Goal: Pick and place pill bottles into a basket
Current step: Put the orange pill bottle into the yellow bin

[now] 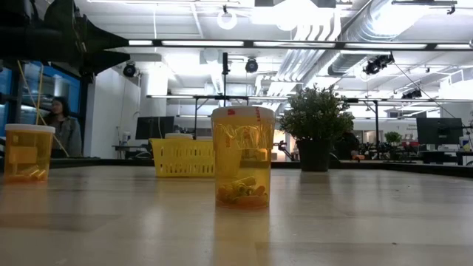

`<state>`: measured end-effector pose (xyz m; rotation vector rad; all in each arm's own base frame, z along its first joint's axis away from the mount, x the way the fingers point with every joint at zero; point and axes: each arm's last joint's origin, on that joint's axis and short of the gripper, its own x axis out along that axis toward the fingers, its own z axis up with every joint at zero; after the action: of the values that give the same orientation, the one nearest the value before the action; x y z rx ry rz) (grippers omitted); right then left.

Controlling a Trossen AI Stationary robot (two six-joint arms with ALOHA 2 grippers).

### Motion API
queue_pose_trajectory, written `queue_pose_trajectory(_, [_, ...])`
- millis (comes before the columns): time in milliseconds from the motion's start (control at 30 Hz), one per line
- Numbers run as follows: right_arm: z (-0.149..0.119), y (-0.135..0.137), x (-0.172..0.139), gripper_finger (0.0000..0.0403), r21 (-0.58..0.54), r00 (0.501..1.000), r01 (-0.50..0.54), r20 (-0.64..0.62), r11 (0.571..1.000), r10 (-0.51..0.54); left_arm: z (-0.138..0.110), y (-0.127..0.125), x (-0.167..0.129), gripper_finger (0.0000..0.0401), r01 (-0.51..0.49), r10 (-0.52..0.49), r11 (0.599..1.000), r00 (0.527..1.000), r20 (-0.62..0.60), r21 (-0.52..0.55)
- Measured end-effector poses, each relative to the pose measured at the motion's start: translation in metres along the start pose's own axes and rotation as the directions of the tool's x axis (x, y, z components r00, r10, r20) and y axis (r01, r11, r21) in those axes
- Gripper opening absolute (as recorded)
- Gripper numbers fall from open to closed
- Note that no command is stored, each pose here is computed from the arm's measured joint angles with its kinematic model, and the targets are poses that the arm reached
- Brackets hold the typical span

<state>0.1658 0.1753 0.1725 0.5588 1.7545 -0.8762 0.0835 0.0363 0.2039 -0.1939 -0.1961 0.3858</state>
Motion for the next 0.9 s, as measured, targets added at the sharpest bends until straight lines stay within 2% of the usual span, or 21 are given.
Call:
queue_pose_trajectory(300, [0.006,0.0,-0.001,0.0209,-0.036,1.0,-0.003,0.018,0.999,0.004,0.0,0.0,0.0,0.0259,0.0,0.0,1.0,1.0,0.0,0.0])
queue_pose_trajectory(567, [0.028,0.001,-0.006,0.02,-0.055,0.999,-0.022,0.039,0.998,0.025,0.0,0.0,0.0,0.0259,0.0,0.0,1.0,1.0,0.0,0.0])
queue_pose_trajectory(767, [0.055,-0.002,-0.02,0.0201,-0.112,0.978,-0.11,0.163,0.988,0.127,0.0,0.0,0.0,0.0259,0.0,0.0,1.0,1.0,0.0,0.0])
queue_pose_trajectory(900, [0.077,-0.004,-0.034,0.0201,-0.173,0.925,-0.193,0.295,0.966,0.237,0.0,0.0,0.0,0.0259,0.001,-0.001,1.0,1.0,0.001,0.0])
